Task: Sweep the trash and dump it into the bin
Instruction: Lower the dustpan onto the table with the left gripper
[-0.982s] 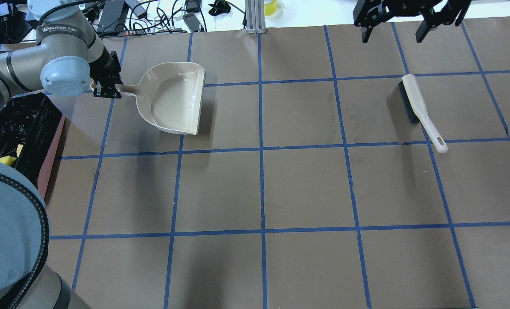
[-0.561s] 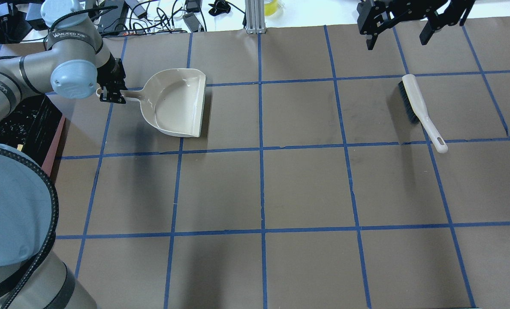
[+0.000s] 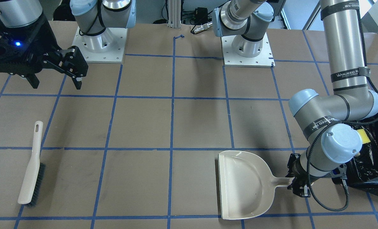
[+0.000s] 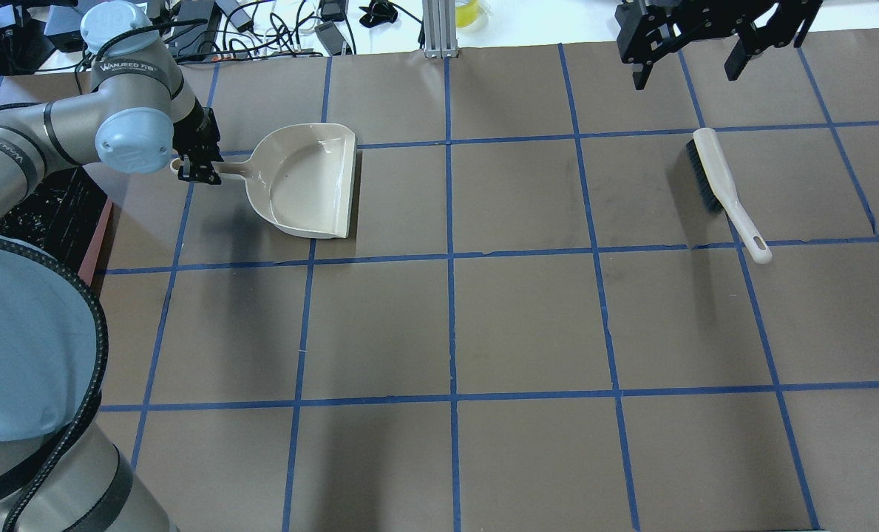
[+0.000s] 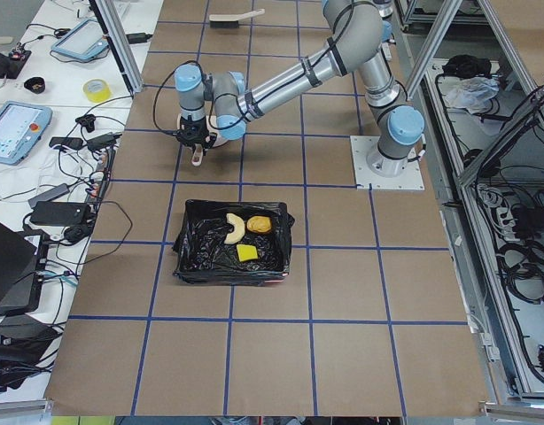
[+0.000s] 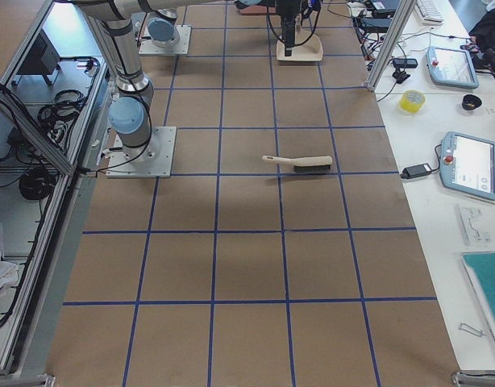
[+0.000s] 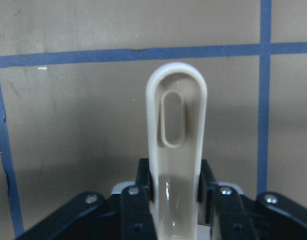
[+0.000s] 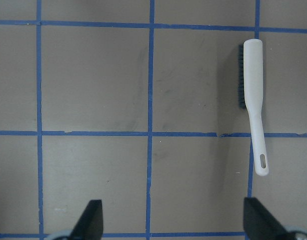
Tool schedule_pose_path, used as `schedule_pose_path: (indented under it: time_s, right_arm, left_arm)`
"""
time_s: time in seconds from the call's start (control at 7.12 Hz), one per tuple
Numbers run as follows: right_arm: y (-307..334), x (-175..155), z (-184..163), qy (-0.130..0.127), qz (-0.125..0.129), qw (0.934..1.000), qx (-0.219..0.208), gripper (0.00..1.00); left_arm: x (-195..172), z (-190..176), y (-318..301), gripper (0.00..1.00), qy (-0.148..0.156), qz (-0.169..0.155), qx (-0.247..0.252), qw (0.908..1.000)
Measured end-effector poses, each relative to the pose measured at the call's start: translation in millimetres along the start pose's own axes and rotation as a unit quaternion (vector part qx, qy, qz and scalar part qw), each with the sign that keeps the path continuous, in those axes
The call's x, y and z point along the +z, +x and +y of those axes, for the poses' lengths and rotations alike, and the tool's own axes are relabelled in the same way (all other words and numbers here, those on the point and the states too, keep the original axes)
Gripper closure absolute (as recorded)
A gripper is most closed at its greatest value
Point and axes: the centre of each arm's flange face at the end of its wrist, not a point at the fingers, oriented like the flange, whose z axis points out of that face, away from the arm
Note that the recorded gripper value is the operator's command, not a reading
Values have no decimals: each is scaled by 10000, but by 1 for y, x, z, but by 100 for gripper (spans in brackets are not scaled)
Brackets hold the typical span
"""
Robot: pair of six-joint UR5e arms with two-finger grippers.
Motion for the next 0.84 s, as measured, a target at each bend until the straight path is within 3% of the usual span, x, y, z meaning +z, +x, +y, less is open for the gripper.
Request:
schedule_pose_path:
  time_s: [0.84]
  right_arm:
    - [-1,0,2,-32,-14,10000,-9,0]
  left_arm:
    - [3,-4,5,100,66,103,-21,9999]
